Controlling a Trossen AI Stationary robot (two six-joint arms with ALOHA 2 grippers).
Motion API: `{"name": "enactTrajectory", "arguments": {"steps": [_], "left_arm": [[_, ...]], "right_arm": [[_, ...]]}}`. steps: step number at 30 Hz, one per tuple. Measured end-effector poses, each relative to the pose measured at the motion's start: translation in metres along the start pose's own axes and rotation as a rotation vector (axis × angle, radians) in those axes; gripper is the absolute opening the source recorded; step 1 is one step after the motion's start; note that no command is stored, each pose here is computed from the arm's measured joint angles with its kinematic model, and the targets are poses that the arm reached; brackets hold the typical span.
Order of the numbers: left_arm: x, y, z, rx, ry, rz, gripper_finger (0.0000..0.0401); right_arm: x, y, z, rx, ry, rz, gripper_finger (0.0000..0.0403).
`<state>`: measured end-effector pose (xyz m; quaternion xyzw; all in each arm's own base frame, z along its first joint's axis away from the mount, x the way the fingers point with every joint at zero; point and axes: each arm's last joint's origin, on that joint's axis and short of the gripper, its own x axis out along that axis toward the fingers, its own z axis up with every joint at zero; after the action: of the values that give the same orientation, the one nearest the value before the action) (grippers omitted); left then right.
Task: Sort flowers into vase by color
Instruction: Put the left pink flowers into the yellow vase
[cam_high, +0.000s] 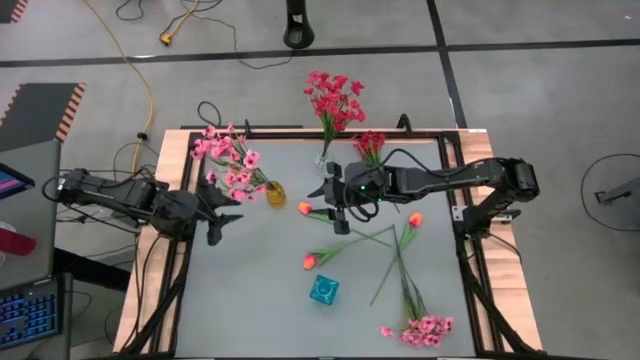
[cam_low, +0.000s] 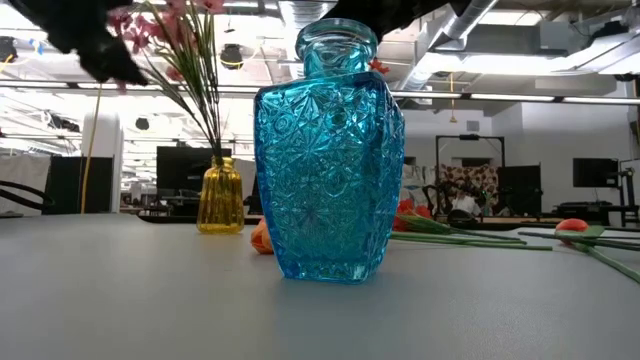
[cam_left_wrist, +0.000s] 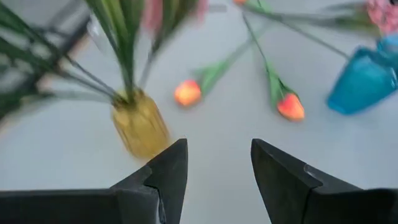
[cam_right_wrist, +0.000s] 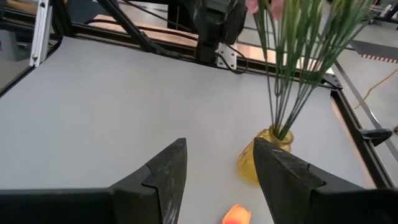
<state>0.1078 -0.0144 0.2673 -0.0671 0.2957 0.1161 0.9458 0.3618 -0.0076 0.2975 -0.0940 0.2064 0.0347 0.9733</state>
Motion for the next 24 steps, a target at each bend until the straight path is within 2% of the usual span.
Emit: {"name": "enactTrajectory", "arguments": {"steps": [4,8,13,18,24], "left_arm": [[0.000,0.001,-0.008,-0.066,0.094,-0.025,0.0165],[0.000,0.001,-0.011,-0.126,0.147,-0.057,0.0165],[0.000,-0.002,-0.012,-0.118,0.168,-0.082,0.0165],[-0.002,-0.005,-0.014,-0.080,0.175,-0.096,0.0165],[-0.006,-0.004,-0.027,-0.136,0.292,-0.060,0.0165]], "right_arm": [[0.000,0.003,-0.004,0.003,0.040,0.014,0.0211],[-0.001,0.006,-0.009,0.084,0.101,0.028,0.0211],[-0.013,0.010,-0.012,0.154,0.189,0.042,0.0211],[-0.030,0.013,-0.004,0.176,0.173,0.049,0.0211],[-0.048,0.020,0.007,0.162,0.129,0.066,0.0211]]}}
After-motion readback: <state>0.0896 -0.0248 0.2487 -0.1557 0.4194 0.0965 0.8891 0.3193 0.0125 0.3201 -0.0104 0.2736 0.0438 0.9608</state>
